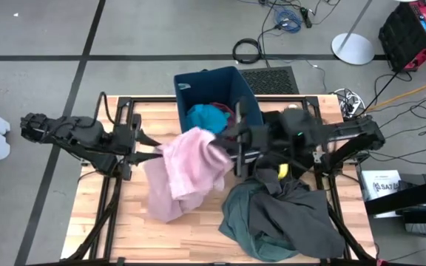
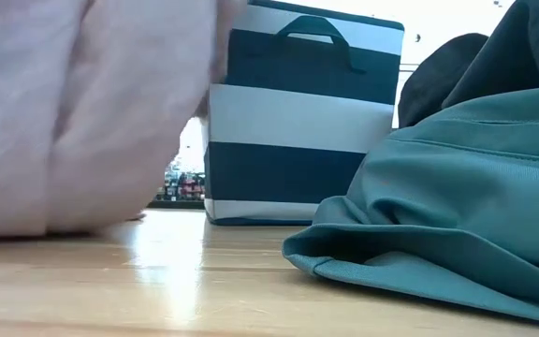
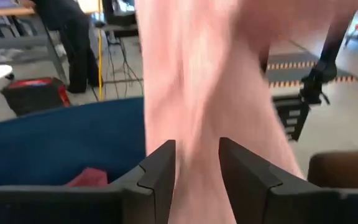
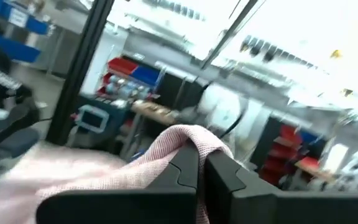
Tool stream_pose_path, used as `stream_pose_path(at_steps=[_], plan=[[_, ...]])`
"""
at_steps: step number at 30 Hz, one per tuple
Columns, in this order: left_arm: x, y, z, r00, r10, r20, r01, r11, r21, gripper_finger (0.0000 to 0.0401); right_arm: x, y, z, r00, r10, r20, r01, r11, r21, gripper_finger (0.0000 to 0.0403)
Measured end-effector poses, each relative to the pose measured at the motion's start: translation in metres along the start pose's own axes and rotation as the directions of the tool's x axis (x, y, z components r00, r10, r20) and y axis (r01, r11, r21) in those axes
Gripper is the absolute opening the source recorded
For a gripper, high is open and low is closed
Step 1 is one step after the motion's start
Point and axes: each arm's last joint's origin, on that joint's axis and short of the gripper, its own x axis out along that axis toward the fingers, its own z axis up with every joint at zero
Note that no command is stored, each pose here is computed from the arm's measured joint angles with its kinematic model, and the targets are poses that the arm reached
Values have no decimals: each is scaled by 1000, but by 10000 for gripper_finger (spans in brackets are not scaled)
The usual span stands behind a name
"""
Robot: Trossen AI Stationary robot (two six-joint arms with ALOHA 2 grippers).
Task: Sort clothes
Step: Put the pink polo shirt into the blue laundry organizer
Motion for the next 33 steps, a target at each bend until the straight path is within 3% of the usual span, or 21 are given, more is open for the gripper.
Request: stream_pose_path(at_steps=[4, 8, 15, 19, 22, 25, 29, 33], plan=[[1, 0, -5, 999, 2, -41, -2, 1000, 10, 134, -6, -20, 42, 995, -53, 86, 60, 995, -86, 0], [4, -1, -8, 999, 14, -42, -14, 1000, 17, 134, -17, -45, 81, 971, -125, 203, 148, 984, -104, 0], [10, -2, 0, 998, 1, 63, -4, 999, 46, 135, -40, -89, 118, 916, -250, 314, 298, 947, -116, 0], [15, -4, 0, 998, 0, 62, -3, 999, 47, 135, -56, -111, 139, 819, -336, 466, 427, 899, -102, 0], [25, -6, 1, 998, 2, 68, -5, 999, 48, 135, -68, -122, 151, 755, -309, 578, 437, 895, -93, 0], [46, -9, 6, 993, 13, 116, -20, 998, 60, 135, -73, -128, 157, 701, -289, 652, 432, 900, -66, 0], [90, -3, 6, 986, 56, 158, -65, 997, 52, 135, -80, -137, 162, 671, -309, 674, 467, 882, -60, 0], [143, 16, -8, 987, -37, 153, 38, 999, -6, 135, -87, -144, 166, 669, -323, 669, 431, 902, 5, 0]])
